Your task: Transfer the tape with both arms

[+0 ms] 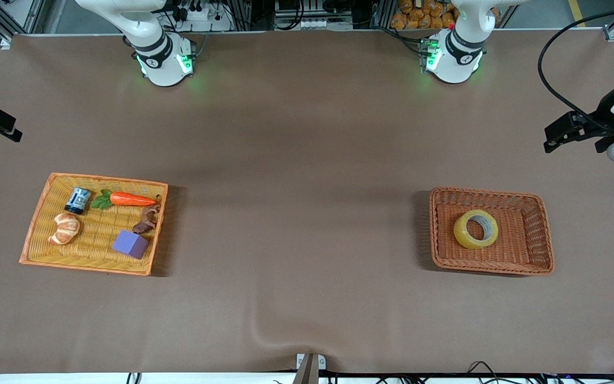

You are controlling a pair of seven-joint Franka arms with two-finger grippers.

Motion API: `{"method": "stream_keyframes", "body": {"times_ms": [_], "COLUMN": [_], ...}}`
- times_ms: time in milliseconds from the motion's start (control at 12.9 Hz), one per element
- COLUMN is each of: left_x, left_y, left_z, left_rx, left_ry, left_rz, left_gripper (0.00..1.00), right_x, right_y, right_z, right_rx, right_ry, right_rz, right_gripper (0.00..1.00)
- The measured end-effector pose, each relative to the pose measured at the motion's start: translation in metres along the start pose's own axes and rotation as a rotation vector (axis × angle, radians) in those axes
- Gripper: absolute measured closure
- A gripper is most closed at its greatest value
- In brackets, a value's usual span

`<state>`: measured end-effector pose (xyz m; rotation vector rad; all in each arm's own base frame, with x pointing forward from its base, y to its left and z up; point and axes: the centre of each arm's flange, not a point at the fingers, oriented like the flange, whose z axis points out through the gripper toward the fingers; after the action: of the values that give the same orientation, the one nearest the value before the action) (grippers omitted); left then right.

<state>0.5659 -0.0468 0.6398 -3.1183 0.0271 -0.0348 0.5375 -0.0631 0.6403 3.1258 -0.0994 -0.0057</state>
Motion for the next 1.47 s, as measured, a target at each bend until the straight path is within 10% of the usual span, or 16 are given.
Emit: {"method": "stream_keyframes", "body": {"times_ms": [1467], "left_x": [-0.021], "left_y": [-0.002], "left_z": [-0.01], "left_rx": [0.011], "left_ry": [-0.065], "left_rz": [-0.009], "left_gripper": [0.0], "right_x": [0.002], "right_y": [-0.022], "right_z": [0.004], "right_rx": [0.02], "right_ry": [-0.011], "right_rz": [-0.043], "right_gripper": [0.0]}}
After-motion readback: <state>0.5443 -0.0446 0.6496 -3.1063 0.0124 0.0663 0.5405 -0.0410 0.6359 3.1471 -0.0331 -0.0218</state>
